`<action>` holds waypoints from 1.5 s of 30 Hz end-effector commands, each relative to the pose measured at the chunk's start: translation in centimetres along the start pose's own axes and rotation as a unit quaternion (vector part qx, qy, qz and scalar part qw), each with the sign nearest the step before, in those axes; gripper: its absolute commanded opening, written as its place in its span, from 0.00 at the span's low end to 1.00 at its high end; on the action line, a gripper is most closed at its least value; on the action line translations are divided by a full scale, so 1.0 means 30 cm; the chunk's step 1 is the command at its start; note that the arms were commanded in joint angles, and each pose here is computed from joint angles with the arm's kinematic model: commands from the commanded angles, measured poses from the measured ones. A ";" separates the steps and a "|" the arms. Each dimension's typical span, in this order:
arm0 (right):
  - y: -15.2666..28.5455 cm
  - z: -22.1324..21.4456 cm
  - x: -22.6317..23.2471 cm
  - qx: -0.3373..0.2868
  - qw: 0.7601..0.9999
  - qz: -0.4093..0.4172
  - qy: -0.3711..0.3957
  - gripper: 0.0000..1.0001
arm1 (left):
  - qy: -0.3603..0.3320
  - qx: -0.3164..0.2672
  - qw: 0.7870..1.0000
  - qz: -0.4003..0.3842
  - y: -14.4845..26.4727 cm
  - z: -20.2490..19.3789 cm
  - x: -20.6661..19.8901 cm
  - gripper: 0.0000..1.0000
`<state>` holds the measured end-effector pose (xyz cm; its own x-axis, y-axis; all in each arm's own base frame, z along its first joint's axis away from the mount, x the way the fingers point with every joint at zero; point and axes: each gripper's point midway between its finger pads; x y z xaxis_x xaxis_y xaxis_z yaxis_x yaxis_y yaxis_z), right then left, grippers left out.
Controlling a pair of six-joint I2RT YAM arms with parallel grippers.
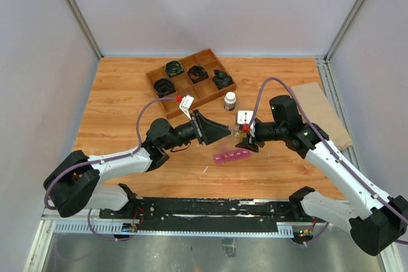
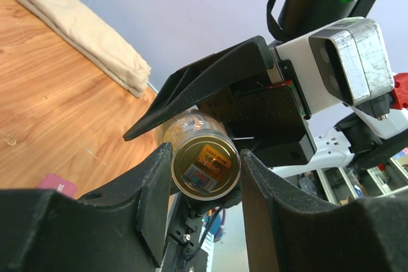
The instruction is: Sort the pills into containers
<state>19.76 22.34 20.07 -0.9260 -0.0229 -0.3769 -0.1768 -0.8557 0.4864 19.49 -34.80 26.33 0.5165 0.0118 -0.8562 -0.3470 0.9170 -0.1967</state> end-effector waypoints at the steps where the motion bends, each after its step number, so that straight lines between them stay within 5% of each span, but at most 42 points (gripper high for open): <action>1: 0.009 0.037 -0.054 0.005 0.999 -0.028 0.017 0.01 | -0.018 -0.002 1.000 0.002 -0.026 0.012 -0.027 0.08; 11: 0.009 0.028 -0.072 0.016 0.999 -0.041 0.007 0.01 | -0.029 -0.005 0.997 0.074 -0.044 0.005 0.034 0.05; 20: 0.011 0.077 -0.050 -0.020 0.999 -0.025 -0.006 0.00 | -0.037 0.013 0.997 0.064 -0.051 -0.015 0.011 0.05; 27: 0.022 0.127 -0.017 -0.074 0.997 0.011 -0.034 0.01 | -0.113 0.073 0.990 0.034 -0.045 -0.070 0.010 0.04; 38: 0.042 0.206 0.031 -0.165 0.980 0.074 -0.084 0.01 | -0.257 0.167 0.951 -0.038 -0.030 -0.127 0.068 0.01; 45: 0.041 0.192 0.022 -0.158 0.982 0.066 -0.083 0.01 | -0.279 0.145 0.949 -0.027 -0.051 -0.063 0.064 0.07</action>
<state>17.89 22.50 20.83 -0.9953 0.0149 -0.0955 -0.0515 -0.9174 0.3946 19.28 -36.51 27.15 0.8920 0.0573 -0.4485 -0.1271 0.9837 -0.1271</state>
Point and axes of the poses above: each gripper's point midway between its finger pads, its own y axis back along the fingers, its own x axis along the line the jaws close on, z = x × y, and after that the axes turned 11 degrees about y, right-handed
